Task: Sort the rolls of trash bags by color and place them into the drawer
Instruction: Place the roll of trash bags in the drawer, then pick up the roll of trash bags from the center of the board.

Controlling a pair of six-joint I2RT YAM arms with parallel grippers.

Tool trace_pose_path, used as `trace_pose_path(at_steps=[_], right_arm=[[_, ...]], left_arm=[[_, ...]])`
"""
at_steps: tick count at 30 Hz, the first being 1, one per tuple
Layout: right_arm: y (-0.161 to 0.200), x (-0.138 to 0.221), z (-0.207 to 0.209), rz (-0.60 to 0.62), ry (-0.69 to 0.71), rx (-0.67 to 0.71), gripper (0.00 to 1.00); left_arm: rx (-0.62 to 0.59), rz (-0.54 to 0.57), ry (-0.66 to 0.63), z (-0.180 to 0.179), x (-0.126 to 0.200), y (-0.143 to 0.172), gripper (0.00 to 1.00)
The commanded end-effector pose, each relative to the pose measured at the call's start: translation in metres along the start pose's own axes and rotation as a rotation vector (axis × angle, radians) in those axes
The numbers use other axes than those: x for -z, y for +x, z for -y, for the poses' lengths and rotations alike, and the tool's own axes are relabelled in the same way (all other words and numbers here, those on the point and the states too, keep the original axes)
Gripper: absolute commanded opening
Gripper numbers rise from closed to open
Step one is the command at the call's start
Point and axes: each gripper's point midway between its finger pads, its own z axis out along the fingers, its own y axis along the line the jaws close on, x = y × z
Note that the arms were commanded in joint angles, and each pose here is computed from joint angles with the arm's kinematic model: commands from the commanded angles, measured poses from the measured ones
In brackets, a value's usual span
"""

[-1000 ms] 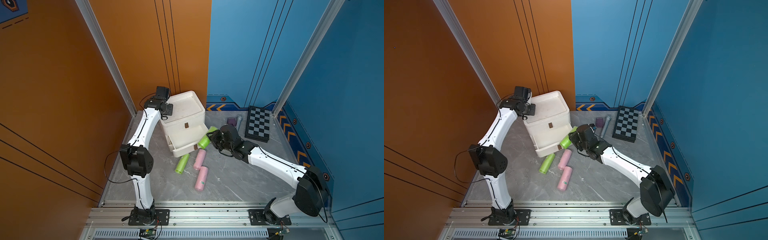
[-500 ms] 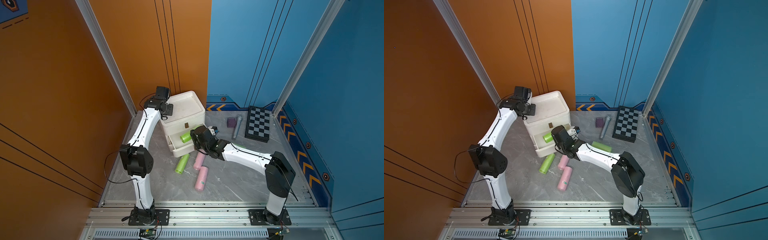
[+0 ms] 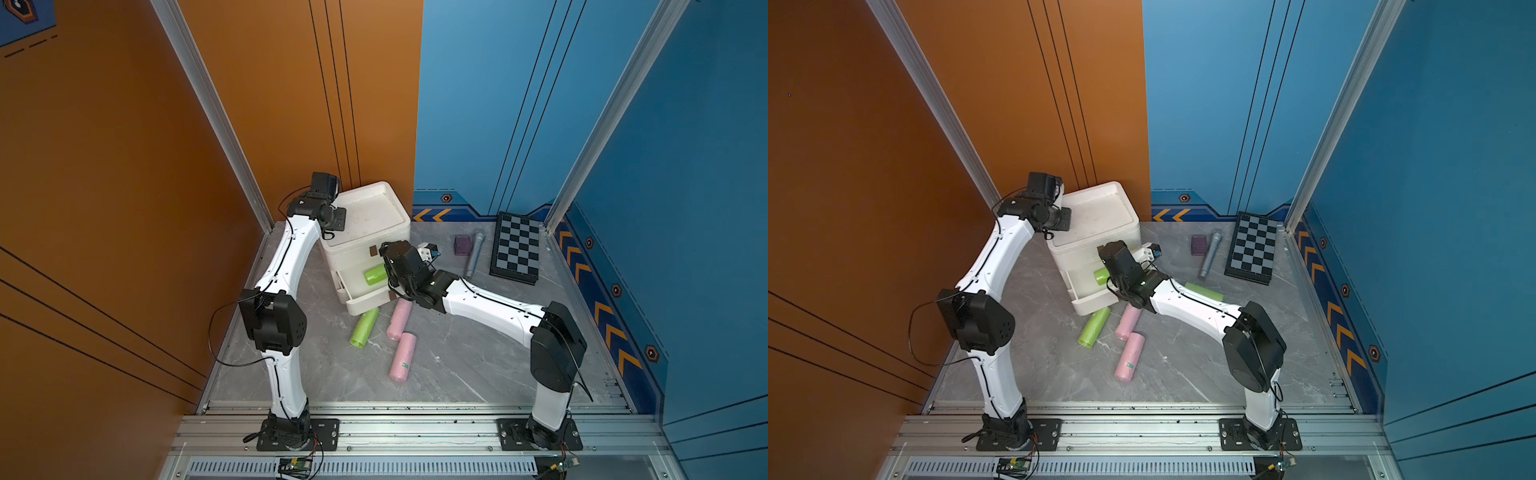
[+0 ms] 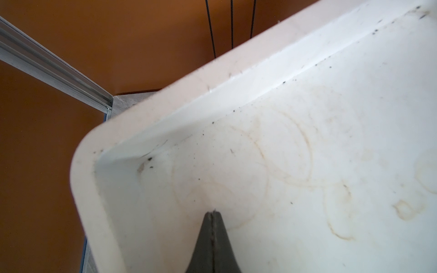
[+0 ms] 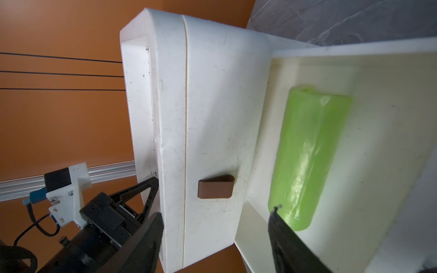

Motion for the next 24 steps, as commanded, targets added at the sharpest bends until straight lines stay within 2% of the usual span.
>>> trace_pose_path(at_steps=[1,4,10,13,17,19,20,24], right_arm=[[-0.005,0.000,0.009,0.036,0.037,0.023,0.72],[-0.016,0.010,-0.002,0.064,0.009,0.075,0.72],[-0.062,0.039,-0.014,0.088,0.008,0.312,0.71],[-0.093,0.047,-0.002,0.048,0.105,0.530,0.71],[-0.121,0.049,0.024,-0.116,0.196,0.922,0.83],[-0.145,0.055,0.041,-0.137,0.280,1.071,0.86],[-0.159,0.058,0.050,-0.146,0.315,1.116,0.86],[-0.203,0.059,0.076,-0.207,0.344,1.144,0.88]], left_arm=[[-0.057,-0.488,0.075,0.021,-0.043,0.128,0.00],[-0.057,-0.489,0.077,0.022,-0.043,0.128,0.00],[-0.057,-0.491,0.079,0.022,-0.043,0.129,0.00],[-0.057,-0.491,0.078,0.021,-0.042,0.129,0.00],[-0.054,-0.488,0.079,0.021,-0.042,0.128,0.00],[-0.055,-0.486,0.080,0.022,-0.040,0.128,0.00],[-0.055,-0.487,0.078,0.020,-0.039,0.128,0.00],[-0.057,-0.489,0.073,0.019,-0.038,0.129,0.00]])
